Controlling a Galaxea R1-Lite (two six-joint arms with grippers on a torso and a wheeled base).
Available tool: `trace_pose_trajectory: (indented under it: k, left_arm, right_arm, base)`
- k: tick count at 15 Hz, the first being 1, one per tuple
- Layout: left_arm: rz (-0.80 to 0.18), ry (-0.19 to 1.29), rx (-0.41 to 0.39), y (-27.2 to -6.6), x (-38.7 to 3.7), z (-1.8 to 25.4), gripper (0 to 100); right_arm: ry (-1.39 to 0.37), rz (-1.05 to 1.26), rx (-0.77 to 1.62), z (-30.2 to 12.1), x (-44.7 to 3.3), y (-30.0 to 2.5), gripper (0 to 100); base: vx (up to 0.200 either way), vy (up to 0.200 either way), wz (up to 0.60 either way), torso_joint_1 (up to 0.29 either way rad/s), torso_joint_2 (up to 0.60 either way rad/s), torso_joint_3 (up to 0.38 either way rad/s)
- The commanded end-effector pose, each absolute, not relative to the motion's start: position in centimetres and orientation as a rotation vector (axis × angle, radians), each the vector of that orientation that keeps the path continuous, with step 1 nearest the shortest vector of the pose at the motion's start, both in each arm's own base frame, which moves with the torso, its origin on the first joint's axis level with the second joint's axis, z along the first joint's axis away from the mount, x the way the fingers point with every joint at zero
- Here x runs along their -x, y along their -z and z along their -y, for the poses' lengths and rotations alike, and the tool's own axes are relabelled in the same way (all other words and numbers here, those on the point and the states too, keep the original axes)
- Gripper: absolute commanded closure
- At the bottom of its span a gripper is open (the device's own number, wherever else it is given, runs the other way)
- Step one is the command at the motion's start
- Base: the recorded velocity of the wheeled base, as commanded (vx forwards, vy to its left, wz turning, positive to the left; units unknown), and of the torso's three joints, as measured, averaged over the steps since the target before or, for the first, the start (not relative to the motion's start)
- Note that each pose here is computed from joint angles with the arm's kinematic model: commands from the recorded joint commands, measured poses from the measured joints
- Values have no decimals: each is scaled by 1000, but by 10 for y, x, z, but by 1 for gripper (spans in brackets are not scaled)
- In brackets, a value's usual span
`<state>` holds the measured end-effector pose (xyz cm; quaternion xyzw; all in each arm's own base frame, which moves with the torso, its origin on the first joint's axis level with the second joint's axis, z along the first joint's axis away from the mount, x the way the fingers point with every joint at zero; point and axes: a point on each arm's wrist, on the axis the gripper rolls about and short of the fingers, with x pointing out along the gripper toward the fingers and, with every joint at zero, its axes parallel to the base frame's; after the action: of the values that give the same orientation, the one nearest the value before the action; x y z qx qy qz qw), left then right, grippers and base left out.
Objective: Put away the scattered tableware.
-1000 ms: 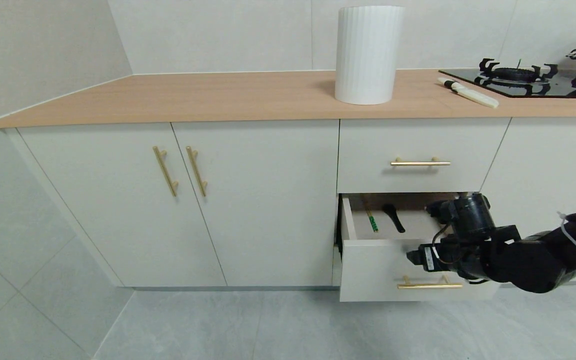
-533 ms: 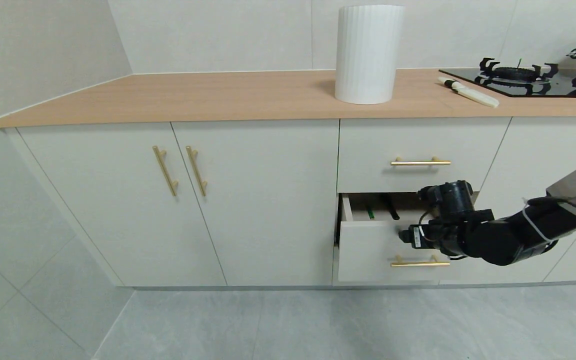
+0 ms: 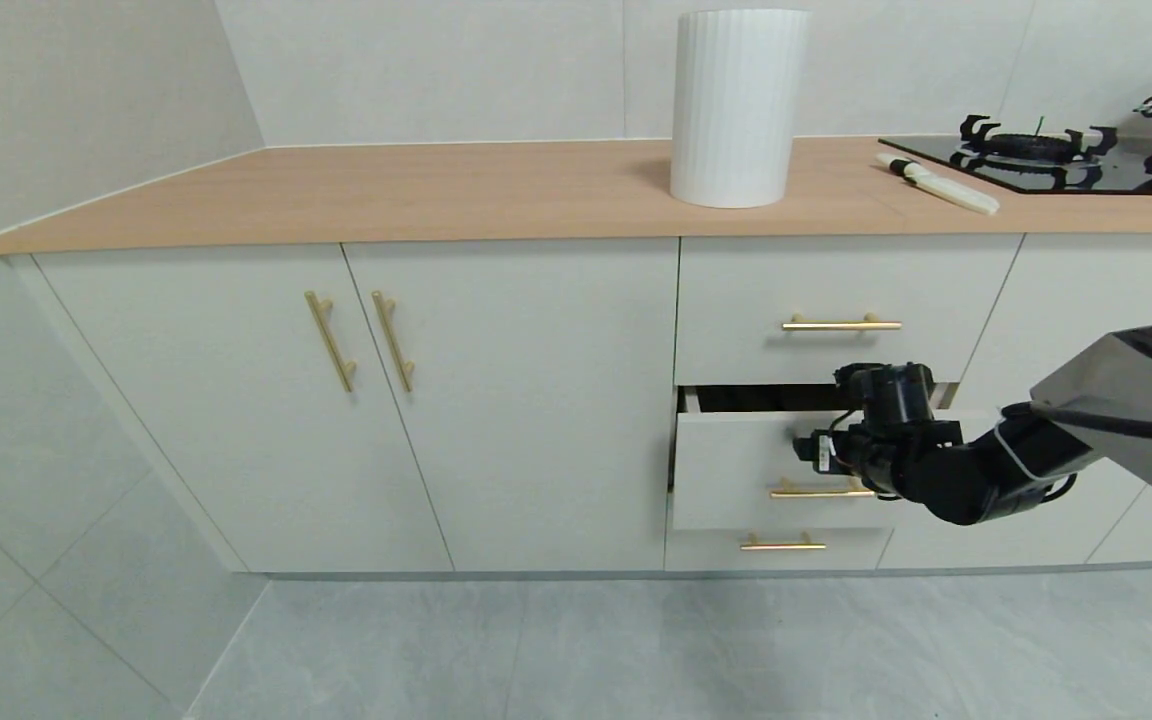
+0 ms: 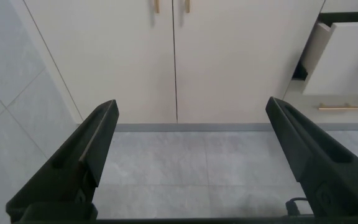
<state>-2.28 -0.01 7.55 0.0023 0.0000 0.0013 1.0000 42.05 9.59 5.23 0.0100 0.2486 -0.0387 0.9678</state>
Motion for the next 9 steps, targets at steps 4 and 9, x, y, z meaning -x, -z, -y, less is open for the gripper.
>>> trace_pose_trajectory:
  k: [4,9]
  left_arm:
    - [0,-3,-5,-75,23,0,0]
    - [0,-3,-5,-75,23,0,0]
  right_arm:
    - [120,-435,-26,-96,-433,-24,0]
    - [179,-333,-50,-98,-451,-20,0]
  base:
    - [0,0,0,0,0,0]
    - [0,0,0,0,0,0]
